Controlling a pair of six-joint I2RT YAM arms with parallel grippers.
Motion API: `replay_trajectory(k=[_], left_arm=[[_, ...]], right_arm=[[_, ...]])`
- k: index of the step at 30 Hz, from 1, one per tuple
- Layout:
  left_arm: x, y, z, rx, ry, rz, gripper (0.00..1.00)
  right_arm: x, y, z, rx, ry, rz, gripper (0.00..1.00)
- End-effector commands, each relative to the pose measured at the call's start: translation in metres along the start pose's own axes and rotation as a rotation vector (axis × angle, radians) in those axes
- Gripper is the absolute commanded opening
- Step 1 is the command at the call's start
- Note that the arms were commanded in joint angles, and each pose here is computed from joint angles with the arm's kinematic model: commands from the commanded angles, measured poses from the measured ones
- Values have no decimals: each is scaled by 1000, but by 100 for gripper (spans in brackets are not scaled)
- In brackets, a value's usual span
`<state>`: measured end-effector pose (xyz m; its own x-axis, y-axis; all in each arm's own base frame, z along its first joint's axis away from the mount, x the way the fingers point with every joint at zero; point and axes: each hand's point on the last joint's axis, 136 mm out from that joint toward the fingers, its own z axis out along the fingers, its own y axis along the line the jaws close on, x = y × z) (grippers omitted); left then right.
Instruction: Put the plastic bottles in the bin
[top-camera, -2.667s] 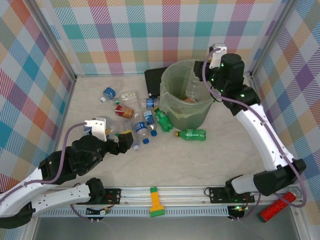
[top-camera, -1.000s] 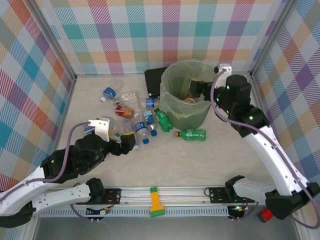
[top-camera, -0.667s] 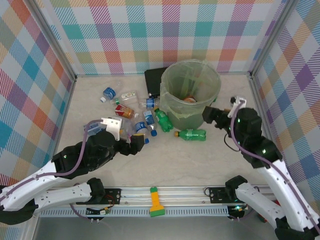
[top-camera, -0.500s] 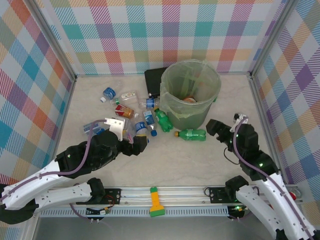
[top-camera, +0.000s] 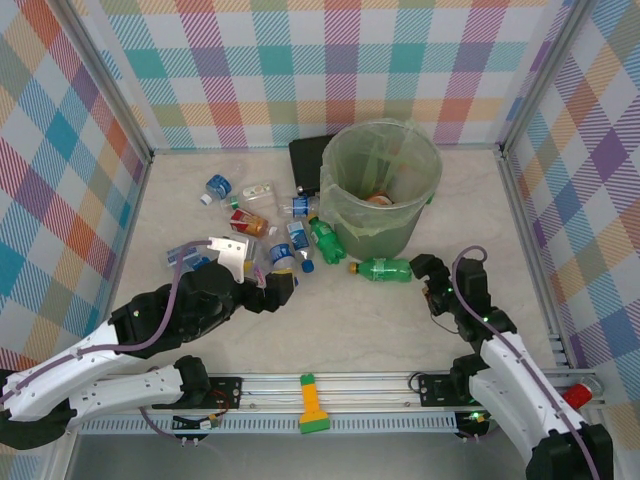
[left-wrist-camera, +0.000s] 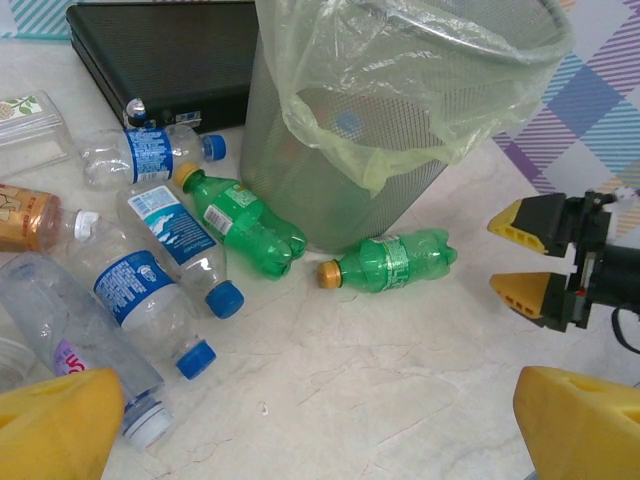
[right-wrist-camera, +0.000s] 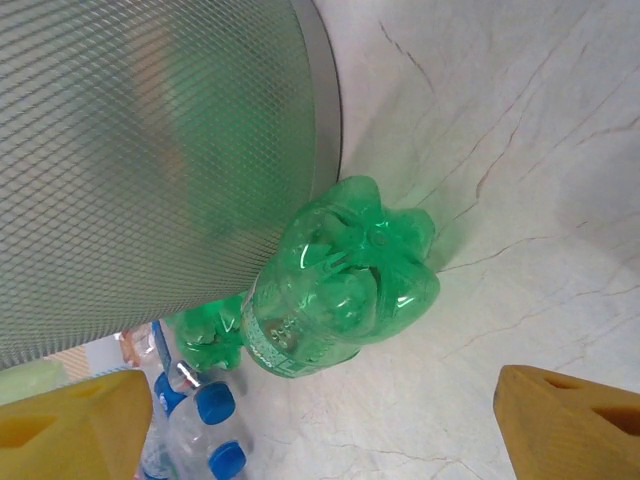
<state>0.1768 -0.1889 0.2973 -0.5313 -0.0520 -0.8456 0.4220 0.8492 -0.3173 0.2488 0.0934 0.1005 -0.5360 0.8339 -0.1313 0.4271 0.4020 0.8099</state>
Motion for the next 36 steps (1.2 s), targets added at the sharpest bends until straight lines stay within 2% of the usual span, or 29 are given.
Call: replay_trajectory(k=[1, 13, 22, 25, 30, 32, 36], left_arm=[[-1, -4, 1, 16, -8, -10, 100], [-3, -7, 3, 20, -11, -11, 100], [-5, -4, -1, 13, -20, -6, 100], [-5, -2, -2, 8, -21, -5, 100], [-6, 0, -5, 6, -29, -7, 100], [-5, 1, -6, 1, -29, -7, 100], [-4, 3, -5, -6, -27, -6, 100]], right_arm=[[-1, 21, 10, -129, 28, 123, 88], [2, 9, 54, -50, 110, 236, 86], [2, -2, 76, 25, 139, 250, 82], [6, -6, 81, 36, 162, 264, 79], [9, -7, 79, 62, 181, 241, 66], [6, -3, 72, 66, 165, 211, 61], [-3, 1, 48, 101, 98, 128, 58]])
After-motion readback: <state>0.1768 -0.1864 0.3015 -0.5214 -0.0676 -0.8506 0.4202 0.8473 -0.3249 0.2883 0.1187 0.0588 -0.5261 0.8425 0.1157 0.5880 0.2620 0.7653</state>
